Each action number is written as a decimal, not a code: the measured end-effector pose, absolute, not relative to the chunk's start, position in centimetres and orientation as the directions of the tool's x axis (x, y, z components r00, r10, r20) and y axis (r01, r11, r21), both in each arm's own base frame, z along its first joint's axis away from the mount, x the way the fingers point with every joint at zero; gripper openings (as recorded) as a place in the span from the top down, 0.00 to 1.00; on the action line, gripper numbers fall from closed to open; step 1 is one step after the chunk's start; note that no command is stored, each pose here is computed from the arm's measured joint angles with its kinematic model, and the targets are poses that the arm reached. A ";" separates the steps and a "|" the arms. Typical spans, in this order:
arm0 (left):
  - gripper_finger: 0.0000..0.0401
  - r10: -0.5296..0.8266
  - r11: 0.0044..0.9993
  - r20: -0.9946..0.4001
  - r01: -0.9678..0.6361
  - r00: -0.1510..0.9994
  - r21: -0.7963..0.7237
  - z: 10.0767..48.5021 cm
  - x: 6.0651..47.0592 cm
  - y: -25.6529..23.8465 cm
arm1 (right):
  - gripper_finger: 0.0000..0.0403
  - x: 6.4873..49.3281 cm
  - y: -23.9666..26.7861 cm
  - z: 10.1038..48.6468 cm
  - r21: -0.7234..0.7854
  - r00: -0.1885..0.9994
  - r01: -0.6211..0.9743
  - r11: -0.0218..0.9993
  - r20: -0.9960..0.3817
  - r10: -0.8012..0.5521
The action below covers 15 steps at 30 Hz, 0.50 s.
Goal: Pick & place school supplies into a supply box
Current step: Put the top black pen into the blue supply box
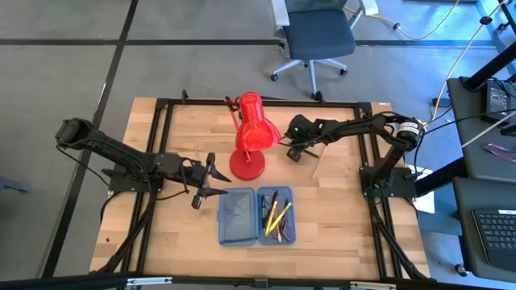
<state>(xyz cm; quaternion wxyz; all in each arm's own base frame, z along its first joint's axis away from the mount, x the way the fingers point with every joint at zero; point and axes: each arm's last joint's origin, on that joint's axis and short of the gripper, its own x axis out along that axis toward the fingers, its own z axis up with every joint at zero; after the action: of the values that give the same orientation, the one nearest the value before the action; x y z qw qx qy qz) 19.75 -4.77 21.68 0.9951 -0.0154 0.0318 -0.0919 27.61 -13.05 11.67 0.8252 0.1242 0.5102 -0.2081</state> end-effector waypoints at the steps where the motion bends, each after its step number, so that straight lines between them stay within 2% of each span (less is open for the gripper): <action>1: 0.58 -0.184 0.983 -0.071 0.182 0.980 -0.036 21.6 19.7 -4.8 | 0.88 27.6 -13.1 11.7 -0.013 0.392 0.461 0.887 -0.894 -0.216; 9: 0.58 -0.183 0.983 -0.086 0.181 0.979 -0.034 21.4 19.7 -4.8 | 0.83 27.6 -13.1 11.8 -0.018 0.396 0.448 0.894 -0.892 -0.217; 15: 0.58 -0.183 0.983 -0.086 0.181 0.979 -0.034 21.4 19.7 -4.8 | 0.88 27.3 -12.9 12.6 -0.024 0.407 0.428 0.903 -0.887 -0.217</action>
<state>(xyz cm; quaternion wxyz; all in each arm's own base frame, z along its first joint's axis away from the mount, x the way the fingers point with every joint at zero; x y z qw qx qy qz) 19.74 -4.77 21.43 0.9947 -0.0131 0.0443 -0.0916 27.26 -12.89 12.56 0.8324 0.1039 0.5088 -0.1936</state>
